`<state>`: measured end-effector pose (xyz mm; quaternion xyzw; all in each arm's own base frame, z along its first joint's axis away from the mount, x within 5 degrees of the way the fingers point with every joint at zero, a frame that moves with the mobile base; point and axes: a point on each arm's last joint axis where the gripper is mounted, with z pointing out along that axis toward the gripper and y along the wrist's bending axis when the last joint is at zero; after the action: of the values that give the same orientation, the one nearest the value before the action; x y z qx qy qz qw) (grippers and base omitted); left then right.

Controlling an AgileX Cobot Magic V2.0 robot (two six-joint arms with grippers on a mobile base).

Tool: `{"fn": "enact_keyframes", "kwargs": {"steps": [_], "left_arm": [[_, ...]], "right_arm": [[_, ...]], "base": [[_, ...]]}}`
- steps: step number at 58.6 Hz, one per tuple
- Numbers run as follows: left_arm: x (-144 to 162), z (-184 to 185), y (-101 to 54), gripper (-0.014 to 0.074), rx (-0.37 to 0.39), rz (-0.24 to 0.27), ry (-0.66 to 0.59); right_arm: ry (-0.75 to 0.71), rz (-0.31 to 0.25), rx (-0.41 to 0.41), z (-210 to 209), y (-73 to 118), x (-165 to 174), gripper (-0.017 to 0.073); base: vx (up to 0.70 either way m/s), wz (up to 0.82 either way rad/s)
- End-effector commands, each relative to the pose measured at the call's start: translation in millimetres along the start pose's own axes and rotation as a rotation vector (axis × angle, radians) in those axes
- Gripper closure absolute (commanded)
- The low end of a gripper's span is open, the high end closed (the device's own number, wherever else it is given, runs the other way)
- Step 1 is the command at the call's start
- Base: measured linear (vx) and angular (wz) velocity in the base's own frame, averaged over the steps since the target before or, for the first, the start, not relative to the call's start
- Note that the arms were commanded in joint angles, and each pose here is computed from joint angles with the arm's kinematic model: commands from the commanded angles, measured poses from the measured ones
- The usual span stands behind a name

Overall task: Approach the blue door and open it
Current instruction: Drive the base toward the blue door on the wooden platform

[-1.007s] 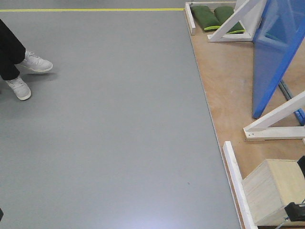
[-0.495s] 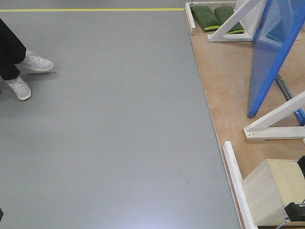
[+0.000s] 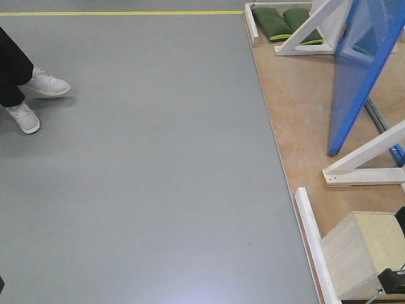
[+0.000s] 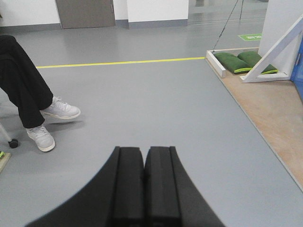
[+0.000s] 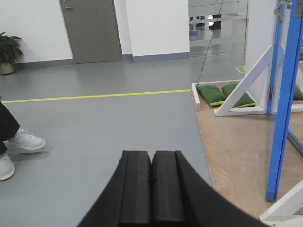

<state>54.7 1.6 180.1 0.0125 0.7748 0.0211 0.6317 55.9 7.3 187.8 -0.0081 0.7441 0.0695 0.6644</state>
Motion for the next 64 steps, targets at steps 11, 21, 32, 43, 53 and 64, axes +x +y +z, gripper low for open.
{"fn": "enact_keyframes", "kwargs": {"steps": [11,21,32,43,53,64], "left_arm": [[-16.5,-3.9,-0.1,0.0521,0.007,-0.008,-0.122],[-16.5,-3.9,-0.1,0.0521,0.007,-0.008,-0.122],[-16.5,-3.9,-0.1,0.0521,0.007,-0.008,-0.122],[-16.5,-3.9,-0.1,0.0521,0.007,-0.008,-0.122],[-16.5,-3.9,-0.1,0.0521,0.007,-0.008,-0.122],[-16.5,-3.9,-0.1,0.0521,0.007,-0.008,-0.122]], "right_arm": [[-0.096,-0.008,0.006,-1.2,-0.5,-7.5,0.0547],[-0.096,-0.008,0.006,-1.2,-0.5,-7.5,0.0547],[-0.097,-0.008,0.006,-1.2,-0.5,-7.6,0.0547],[-0.097,-0.008,0.006,-1.2,-0.5,-7.6,0.0547],[-0.097,-0.008,0.006,-1.2,-0.5,-7.6,0.0547],[-0.097,-0.008,0.006,-1.2,-0.5,-7.6,0.0547]], "base": [[0.04,-0.04],[0.08,-0.06],[0.11,-0.05],[0.13,-0.22],[0.16,-0.31],[0.18,-0.20]]}}
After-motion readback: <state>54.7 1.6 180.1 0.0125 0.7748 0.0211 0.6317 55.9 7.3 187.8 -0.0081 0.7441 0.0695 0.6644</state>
